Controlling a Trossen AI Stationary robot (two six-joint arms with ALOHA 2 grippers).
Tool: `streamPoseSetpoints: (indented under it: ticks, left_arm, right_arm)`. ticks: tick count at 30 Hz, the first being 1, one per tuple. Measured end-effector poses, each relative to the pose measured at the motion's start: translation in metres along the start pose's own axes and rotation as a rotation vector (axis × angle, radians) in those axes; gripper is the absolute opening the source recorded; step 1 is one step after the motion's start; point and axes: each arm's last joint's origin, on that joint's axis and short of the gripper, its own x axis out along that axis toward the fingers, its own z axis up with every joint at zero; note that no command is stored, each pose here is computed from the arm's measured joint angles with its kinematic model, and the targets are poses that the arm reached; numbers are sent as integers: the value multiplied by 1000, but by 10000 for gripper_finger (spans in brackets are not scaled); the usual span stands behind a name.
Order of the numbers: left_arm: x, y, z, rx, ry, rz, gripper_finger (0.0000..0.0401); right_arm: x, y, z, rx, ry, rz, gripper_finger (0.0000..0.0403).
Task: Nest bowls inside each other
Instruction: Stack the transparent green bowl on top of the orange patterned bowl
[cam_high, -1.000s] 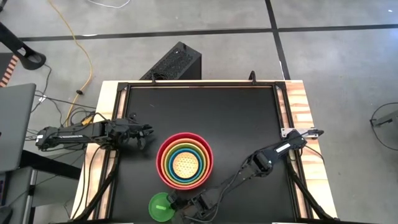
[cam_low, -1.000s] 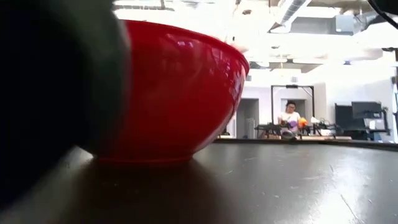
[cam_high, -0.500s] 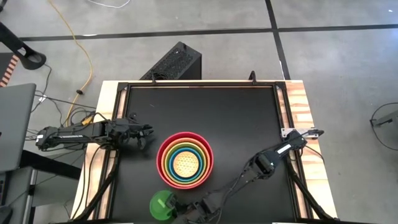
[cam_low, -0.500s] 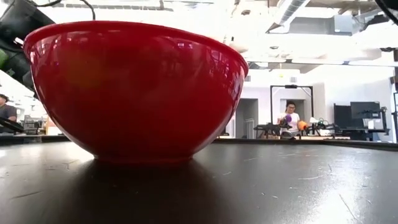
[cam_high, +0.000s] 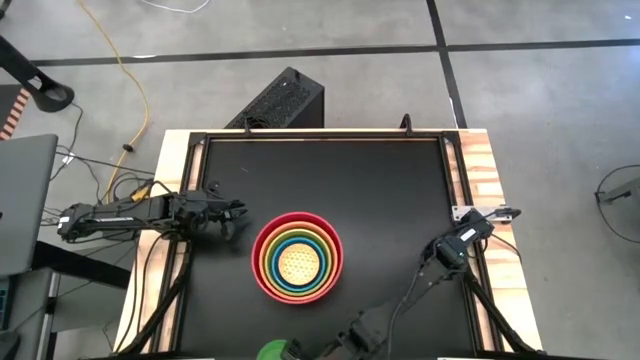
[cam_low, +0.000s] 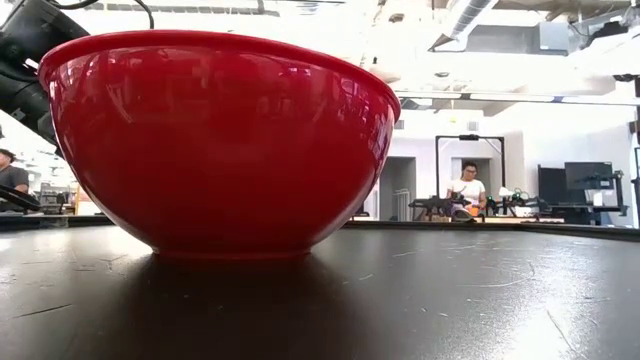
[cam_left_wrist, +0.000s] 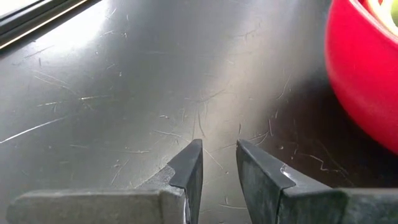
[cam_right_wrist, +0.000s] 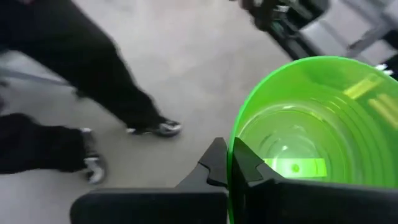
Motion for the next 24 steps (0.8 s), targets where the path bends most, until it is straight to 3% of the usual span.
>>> streamPoseSetpoints:
  ticks: [6,15,19,24]
  left_arm:
    - [0,0,0,0,1,0,87]
    - [0,0,0,0,1,0,87]
    - [0,0,0,0,1,0,87]
    - [0,0,0,0,1,0,87]
  right_arm:
    - [-49,-12,5,33,146,52,5]
    - [-102,-25,-18,105,489,119,1]
    - [-126,-31,-17,130,537,124,1]
    - [-156,-41,-4,131,453,92,0]
